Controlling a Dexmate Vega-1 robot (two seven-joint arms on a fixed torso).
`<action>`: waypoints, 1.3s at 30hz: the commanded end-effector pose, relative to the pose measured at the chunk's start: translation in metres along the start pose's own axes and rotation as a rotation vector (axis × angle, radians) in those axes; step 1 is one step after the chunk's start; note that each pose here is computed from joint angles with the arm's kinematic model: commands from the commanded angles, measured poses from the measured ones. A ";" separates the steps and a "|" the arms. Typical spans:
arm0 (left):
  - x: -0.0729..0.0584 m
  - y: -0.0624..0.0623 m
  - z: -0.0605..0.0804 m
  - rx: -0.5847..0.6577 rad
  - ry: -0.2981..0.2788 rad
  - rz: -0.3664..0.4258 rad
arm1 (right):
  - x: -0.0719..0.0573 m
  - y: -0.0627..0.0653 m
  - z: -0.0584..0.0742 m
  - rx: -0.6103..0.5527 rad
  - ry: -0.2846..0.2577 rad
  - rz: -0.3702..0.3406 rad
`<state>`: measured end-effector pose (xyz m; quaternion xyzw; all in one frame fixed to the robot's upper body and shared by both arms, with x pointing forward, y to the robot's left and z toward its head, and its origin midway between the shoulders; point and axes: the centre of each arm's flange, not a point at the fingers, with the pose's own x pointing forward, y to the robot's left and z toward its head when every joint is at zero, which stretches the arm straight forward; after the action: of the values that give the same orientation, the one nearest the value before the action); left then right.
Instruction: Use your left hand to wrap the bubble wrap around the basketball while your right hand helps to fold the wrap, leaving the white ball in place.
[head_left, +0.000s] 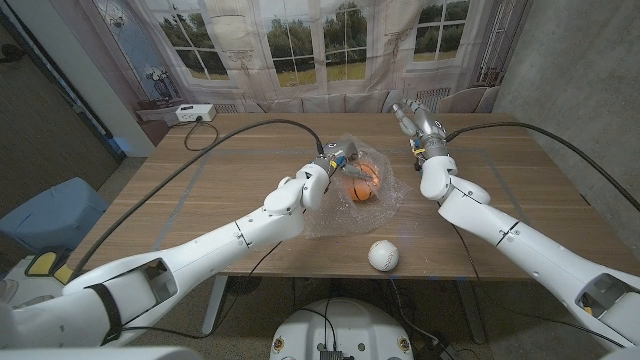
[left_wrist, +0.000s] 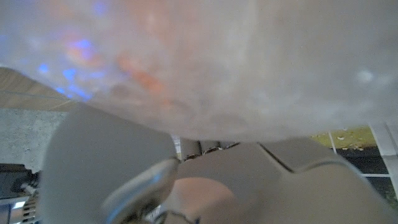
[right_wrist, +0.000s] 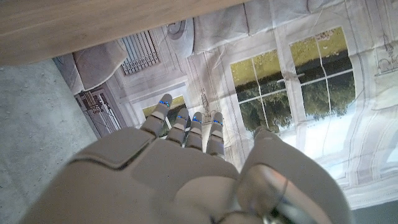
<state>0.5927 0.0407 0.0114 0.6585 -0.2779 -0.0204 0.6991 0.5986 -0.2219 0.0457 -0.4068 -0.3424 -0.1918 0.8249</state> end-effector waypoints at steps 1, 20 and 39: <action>0.006 0.008 0.011 0.080 -0.053 -0.076 | -0.010 -0.011 -0.001 0.088 -0.089 -0.120; 0.002 0.015 0.014 -0.005 -0.138 -0.065 | -0.015 -0.024 -0.006 0.112 -0.133 -0.147; -0.007 0.043 0.018 -0.347 -0.306 0.145 | -0.012 -0.030 -0.009 0.135 -0.133 -0.168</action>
<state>0.5736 0.0294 0.0367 0.5837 -0.3647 -0.1082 0.7173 0.5761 -0.2418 0.0476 -0.3410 -0.4373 -0.2061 0.8063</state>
